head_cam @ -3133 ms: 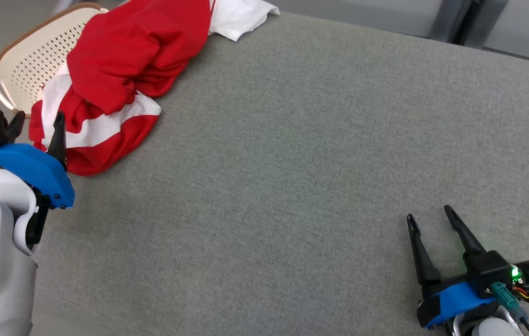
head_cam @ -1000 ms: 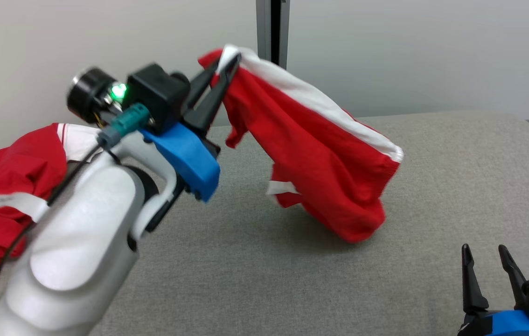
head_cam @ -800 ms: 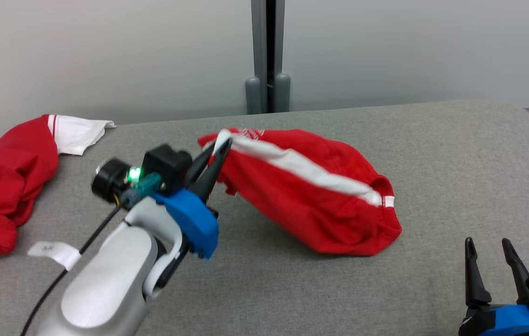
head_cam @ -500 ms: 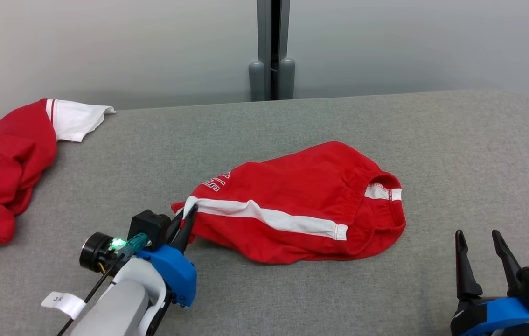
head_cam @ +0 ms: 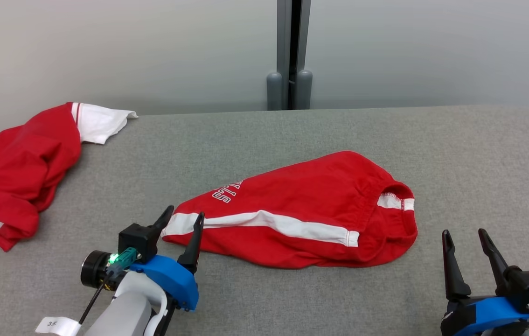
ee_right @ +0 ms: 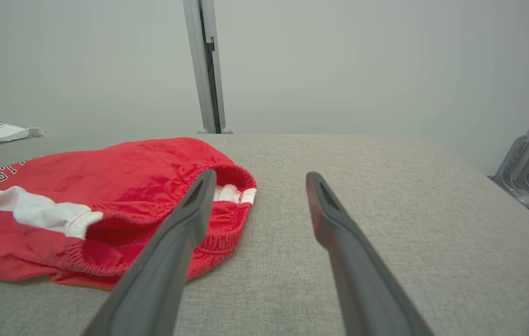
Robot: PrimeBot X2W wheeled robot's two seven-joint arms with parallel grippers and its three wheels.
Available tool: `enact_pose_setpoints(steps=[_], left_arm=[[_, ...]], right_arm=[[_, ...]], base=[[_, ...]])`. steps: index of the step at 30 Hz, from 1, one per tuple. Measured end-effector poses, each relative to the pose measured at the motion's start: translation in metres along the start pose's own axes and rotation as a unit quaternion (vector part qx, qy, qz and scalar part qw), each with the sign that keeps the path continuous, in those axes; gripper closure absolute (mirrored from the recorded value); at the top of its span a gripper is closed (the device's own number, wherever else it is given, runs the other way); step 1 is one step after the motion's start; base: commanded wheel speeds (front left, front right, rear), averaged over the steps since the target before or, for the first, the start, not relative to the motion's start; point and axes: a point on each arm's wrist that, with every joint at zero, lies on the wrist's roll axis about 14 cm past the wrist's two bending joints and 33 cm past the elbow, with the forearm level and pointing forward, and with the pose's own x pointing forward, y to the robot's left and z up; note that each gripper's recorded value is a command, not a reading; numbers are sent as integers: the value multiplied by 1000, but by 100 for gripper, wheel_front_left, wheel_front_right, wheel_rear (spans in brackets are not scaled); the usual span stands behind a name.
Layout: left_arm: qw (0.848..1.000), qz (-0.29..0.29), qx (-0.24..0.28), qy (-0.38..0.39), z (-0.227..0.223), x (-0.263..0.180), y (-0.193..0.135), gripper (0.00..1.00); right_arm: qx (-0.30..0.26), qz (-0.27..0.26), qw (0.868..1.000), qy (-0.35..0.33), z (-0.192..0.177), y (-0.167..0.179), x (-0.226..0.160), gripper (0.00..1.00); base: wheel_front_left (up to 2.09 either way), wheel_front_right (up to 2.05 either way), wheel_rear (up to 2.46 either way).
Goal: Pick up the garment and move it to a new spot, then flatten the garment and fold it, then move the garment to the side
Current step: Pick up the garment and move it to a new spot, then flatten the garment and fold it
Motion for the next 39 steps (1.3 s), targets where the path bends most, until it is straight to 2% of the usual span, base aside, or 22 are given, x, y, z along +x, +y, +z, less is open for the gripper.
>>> enact_pose_setpoints(steps=[4, 15, 25, 39], left_arm=[[999, 16, -13, -42, 18, -13, 1, 0], [992, 83, -71, -63, 2, -58, 7, 0], [989, 108, -78, -66, -5, -72, 13, 0], [989, 111, -77, -67, -7, -72, 14, 0]], right_arm=[[-1, 10, 1000, -9, 6, 6, -4, 0], [9, 31, 999, -14, 8, 20, -14, 0], [19, 47, 999, -2, -1, 32, -18, 0], [23, 57, 998, -2, 0, 39, -16, 0]], base=[[0, 0, 0], [0, 0, 0], [0, 0, 0], [0, 0, 0]])
